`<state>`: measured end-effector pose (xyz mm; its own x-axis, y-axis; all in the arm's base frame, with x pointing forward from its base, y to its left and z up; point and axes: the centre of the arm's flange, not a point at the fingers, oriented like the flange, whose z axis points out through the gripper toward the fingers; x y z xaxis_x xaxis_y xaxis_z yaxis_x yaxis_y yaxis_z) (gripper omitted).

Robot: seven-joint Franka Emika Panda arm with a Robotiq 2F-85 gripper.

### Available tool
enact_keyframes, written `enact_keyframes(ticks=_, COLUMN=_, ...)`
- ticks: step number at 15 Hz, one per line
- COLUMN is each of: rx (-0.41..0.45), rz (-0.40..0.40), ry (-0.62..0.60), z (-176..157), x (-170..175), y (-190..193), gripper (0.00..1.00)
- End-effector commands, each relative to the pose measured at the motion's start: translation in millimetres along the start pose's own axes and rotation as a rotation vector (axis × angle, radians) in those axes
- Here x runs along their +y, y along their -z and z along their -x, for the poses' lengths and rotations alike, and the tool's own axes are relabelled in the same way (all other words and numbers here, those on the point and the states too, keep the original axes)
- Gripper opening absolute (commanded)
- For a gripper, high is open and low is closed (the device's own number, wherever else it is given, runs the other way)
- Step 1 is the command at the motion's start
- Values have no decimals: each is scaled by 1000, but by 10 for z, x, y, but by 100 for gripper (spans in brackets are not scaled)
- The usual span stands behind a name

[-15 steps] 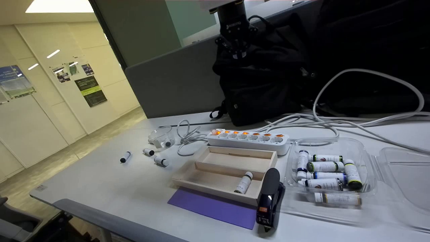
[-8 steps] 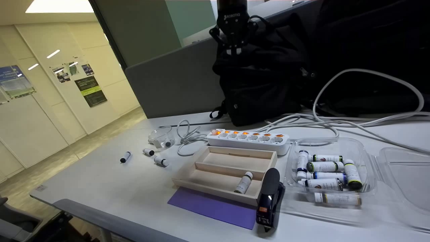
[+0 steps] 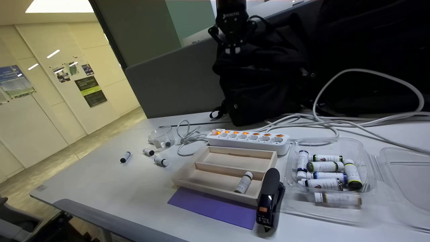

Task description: Press on the middle switch

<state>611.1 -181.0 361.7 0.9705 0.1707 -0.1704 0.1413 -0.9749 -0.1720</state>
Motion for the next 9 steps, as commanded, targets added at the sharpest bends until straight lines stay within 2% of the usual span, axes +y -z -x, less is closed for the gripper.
enact_keyframes(ticks=1, rx=1, rz=1, ry=-3, z=-38, x=16, y=-58, gripper=0)
enact_keyframes(ticks=4, rx=16, rz=-20, ry=-12, z=-161, x=105, y=-226, gripper=0)
enact_keyframes(ticks=9, rx=100, rz=-57, ry=-39, z=-447, x=379, y=-610, gripper=0)
